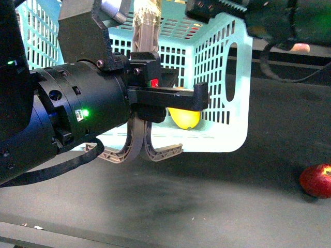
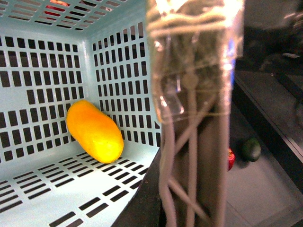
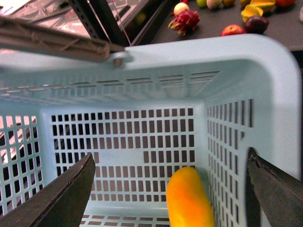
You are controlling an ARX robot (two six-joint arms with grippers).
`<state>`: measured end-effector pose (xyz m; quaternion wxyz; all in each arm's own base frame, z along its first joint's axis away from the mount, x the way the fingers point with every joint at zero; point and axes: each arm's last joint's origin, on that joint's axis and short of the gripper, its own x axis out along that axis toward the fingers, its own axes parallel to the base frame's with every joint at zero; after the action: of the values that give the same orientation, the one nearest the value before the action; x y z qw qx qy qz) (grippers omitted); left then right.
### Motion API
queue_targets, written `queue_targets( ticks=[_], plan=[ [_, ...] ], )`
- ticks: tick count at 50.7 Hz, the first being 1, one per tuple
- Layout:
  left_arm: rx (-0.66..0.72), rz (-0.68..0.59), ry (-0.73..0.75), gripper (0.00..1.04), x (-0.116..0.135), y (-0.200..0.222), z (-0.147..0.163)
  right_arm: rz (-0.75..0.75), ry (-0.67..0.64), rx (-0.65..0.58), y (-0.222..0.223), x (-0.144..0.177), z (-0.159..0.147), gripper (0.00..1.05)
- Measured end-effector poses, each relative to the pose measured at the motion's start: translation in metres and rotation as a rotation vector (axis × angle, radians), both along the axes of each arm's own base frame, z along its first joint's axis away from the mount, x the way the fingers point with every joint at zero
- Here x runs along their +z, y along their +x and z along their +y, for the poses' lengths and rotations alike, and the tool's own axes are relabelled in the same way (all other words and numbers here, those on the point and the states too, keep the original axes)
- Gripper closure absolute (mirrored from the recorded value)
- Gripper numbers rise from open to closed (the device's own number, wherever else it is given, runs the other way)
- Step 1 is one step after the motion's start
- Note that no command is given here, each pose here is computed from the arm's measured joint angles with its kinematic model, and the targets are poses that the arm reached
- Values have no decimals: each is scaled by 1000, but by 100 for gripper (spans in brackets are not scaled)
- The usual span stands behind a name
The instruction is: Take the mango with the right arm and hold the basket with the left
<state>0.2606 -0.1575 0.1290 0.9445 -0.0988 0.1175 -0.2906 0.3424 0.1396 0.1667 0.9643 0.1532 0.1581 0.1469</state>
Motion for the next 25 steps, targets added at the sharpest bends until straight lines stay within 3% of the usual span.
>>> queue_targets(
  ticks=[13,25],
  plan=[
    [5,-3,3,100,0,0,1,-91,37,-80,-33,35,-43,8],
    [-1,-2,3,100,0,0,0,-130,50,-192,-96,47,-96,8]
  ],
)
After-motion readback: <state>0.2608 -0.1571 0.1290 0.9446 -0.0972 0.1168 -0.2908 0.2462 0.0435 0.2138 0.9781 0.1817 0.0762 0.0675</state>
